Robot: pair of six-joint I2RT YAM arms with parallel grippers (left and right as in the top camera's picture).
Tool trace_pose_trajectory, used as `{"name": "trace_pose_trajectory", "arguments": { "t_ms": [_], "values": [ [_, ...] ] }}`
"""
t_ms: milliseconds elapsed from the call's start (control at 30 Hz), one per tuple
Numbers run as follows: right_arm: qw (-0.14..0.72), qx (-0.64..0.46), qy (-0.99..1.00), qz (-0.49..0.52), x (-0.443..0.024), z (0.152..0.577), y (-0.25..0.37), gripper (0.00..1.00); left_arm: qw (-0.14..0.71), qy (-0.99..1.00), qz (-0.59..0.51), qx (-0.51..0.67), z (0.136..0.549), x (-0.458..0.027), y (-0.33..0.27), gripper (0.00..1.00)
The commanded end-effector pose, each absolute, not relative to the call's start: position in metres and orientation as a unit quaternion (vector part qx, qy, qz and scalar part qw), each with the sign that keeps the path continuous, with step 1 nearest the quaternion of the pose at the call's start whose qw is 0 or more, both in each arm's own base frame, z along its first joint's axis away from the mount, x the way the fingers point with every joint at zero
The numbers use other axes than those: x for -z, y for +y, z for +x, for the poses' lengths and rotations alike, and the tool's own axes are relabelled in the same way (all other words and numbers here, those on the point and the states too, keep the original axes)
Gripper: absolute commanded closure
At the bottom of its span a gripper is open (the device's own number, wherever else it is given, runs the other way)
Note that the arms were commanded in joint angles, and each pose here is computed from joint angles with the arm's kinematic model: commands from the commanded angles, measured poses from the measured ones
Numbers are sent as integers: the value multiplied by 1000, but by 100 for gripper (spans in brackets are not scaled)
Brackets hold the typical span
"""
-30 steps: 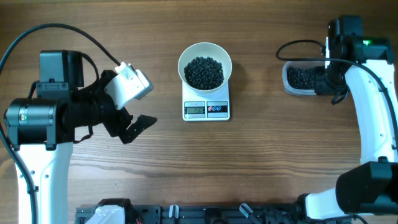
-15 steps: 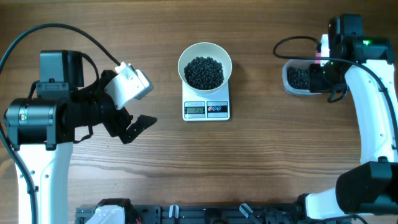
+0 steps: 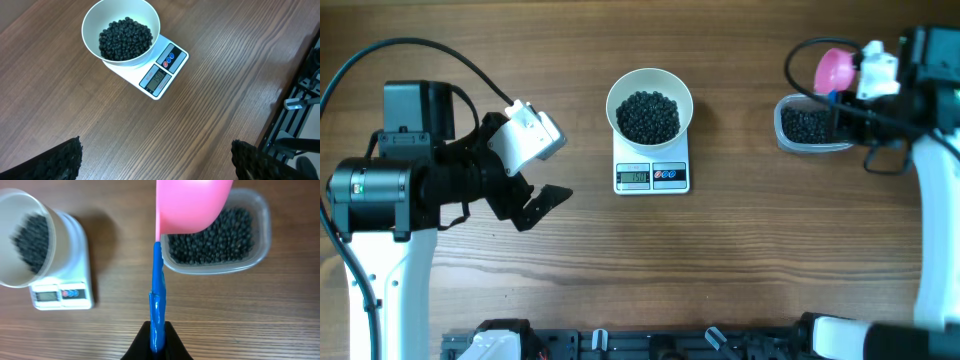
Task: Scoop item into bowl and weigh 150g on scale
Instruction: 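Carry the pink scoop down toward the table front with the right gripper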
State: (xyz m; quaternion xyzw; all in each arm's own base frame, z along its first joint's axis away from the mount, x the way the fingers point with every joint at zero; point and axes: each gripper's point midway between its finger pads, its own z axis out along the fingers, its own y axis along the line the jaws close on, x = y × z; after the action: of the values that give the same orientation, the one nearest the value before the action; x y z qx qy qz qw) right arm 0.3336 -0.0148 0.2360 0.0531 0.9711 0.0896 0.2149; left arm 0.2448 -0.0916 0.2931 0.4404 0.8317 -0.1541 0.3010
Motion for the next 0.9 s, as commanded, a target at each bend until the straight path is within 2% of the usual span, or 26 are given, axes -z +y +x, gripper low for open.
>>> {"name": "trace_pose_trajectory", "arguments": {
  "t_ms": [0,200,433,667,867],
  "values": [
    [272,-116,953,71,-277,314,-5,96,310,827,445,147,246,-298,-90,0],
    [297,-122,943,91,-303,275,1,96,310,827,445,147,246,-298,-90,0],
    [275,-134,940,152,-306,232,6,96,310,827,445,147,246,-298,-90,0],
    [221,-177,929,238,-256,200,19,95,310,827,445,147,246,-298,-90,0],
    [204,-287,904,242,-200,206,53,96,310,827,445,147,246,-298,-90,0]
  ]
}}
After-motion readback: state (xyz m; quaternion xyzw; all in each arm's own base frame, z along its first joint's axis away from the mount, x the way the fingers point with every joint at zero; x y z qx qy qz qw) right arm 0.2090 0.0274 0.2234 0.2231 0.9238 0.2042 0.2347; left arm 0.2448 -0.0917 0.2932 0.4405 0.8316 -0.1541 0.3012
